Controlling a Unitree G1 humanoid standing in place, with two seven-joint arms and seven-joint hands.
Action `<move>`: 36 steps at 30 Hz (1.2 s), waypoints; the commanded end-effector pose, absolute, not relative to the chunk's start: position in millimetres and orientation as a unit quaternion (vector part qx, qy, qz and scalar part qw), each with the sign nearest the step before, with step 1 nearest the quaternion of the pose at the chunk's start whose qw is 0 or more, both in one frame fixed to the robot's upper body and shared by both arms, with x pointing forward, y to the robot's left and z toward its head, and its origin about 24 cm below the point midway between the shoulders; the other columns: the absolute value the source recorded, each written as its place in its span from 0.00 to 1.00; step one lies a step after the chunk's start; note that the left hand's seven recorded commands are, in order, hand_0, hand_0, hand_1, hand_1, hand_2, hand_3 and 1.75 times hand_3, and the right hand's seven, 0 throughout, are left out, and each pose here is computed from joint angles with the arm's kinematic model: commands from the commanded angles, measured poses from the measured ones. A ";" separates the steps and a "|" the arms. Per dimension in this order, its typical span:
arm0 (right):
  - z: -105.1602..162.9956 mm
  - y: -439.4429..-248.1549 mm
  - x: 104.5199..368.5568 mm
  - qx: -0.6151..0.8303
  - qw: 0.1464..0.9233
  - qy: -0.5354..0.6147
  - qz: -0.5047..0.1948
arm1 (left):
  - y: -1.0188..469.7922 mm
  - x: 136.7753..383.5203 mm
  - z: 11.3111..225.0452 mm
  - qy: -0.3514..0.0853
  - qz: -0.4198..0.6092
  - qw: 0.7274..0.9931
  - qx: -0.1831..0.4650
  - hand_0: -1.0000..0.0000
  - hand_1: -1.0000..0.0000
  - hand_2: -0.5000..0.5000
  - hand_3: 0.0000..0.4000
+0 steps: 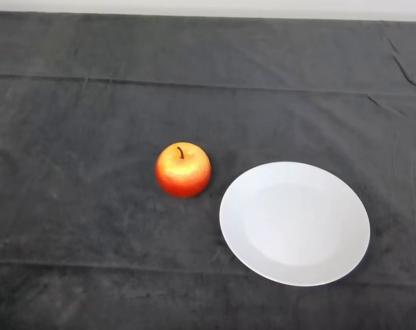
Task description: Move the apple to the plate
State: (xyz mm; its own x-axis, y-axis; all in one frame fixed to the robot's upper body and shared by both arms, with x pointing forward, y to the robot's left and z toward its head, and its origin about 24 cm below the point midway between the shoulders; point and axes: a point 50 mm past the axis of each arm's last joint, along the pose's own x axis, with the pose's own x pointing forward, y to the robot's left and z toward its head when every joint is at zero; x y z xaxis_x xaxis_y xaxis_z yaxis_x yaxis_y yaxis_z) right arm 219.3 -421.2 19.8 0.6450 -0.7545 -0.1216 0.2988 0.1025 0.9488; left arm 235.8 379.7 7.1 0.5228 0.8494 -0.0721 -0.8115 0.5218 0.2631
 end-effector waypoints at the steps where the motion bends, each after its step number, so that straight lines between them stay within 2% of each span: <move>1: 26.4 -423.8 221.8 0.560 0.711 -0.221 -0.364 | 377.2 239.0 6.5 0.101 0.477 0.868 0.091 1.00 1.00 0.50 0.00; 21: 26.4 -423.8 221.8 0.560 0.711 -0.221 -0.364 | 379.0 242.9 15.3 0.081 0.479 0.868 0.109 1.00 1.00 0.50 0.00; 36: 26.4 -423.8 221.7 0.560 0.711 -0.221 -0.364 | 384.1 251.8 40.9 0.018 0.478 0.864 0.157 1.00 1.00 0.50 0.00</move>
